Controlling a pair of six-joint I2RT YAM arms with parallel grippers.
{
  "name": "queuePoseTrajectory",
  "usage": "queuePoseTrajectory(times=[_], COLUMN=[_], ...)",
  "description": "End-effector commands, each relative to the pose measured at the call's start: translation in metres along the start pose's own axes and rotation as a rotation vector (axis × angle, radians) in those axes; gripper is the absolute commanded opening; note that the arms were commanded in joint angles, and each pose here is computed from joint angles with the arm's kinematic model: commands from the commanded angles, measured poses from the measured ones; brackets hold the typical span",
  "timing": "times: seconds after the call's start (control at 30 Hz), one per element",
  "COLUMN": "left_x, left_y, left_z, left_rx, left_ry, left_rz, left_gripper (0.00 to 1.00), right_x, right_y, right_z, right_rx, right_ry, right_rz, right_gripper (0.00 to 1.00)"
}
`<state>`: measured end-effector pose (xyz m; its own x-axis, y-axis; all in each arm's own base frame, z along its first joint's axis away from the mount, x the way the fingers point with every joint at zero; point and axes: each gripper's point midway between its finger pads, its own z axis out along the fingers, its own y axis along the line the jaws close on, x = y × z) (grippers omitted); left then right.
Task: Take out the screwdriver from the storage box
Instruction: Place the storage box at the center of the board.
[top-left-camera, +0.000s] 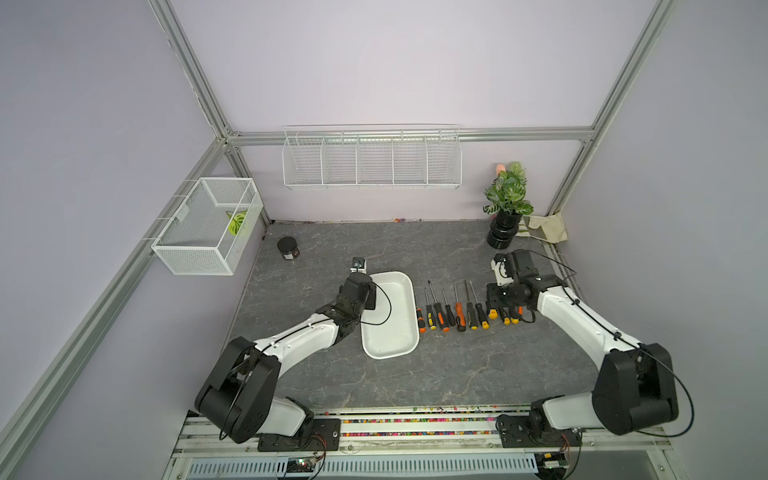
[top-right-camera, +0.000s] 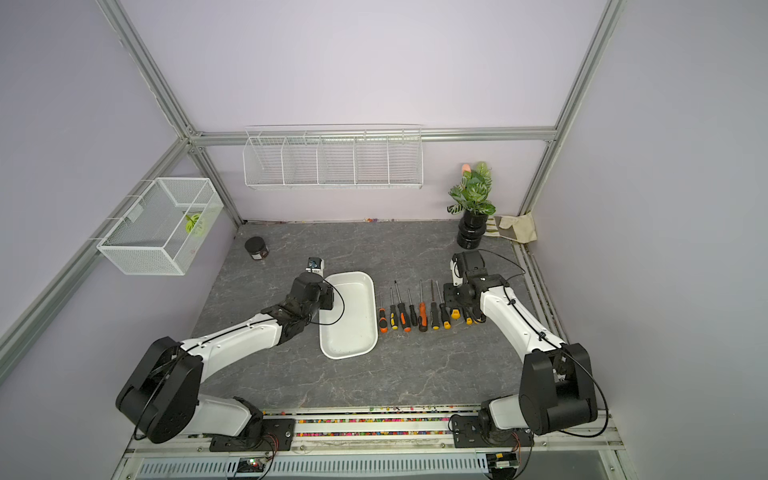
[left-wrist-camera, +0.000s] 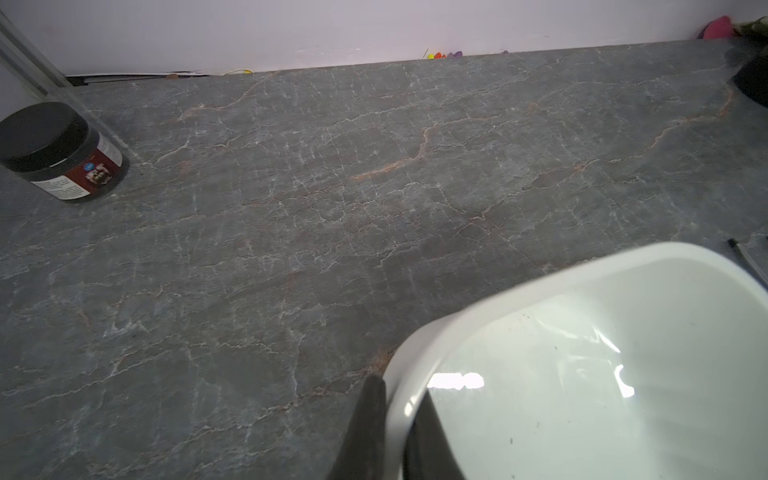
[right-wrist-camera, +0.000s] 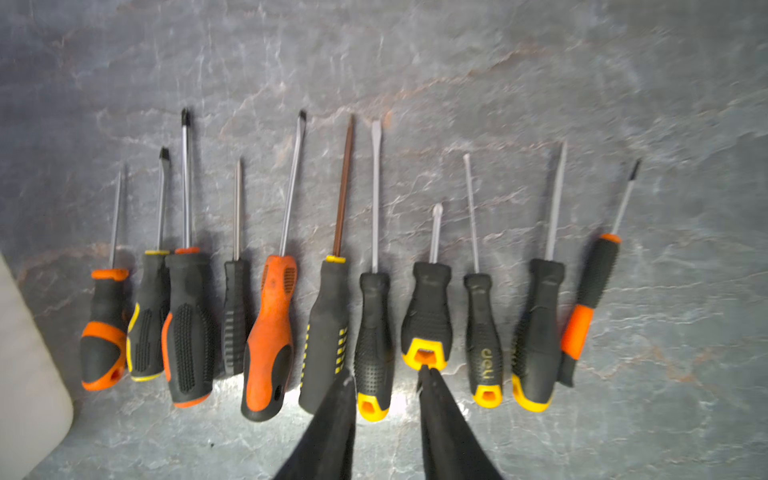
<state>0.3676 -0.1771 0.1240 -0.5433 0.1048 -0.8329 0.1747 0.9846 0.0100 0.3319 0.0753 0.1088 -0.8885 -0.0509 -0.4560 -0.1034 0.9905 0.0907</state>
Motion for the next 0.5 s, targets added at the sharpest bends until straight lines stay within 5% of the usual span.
queuePoseTrajectory(times=[0.0,0.47], left_x=[0.013,0.022], left_y=[0.001,0.014], left_z=[0.008,0.064], left_rx=[-0.023,-0.097], left_ry=[0.061,0.154], left_rz=[0.059,0.073], left_gripper=[0.00,0.00], right_x=[0.003,-0.016], right_y=[0.006,0.012], right_z=[0.002,-0.022], right_rx=[-0.023,-0.044], right_ry=[-0.015,-0.089], right_rz=[0.003,-0.028], right_gripper=[0.31,0.31])
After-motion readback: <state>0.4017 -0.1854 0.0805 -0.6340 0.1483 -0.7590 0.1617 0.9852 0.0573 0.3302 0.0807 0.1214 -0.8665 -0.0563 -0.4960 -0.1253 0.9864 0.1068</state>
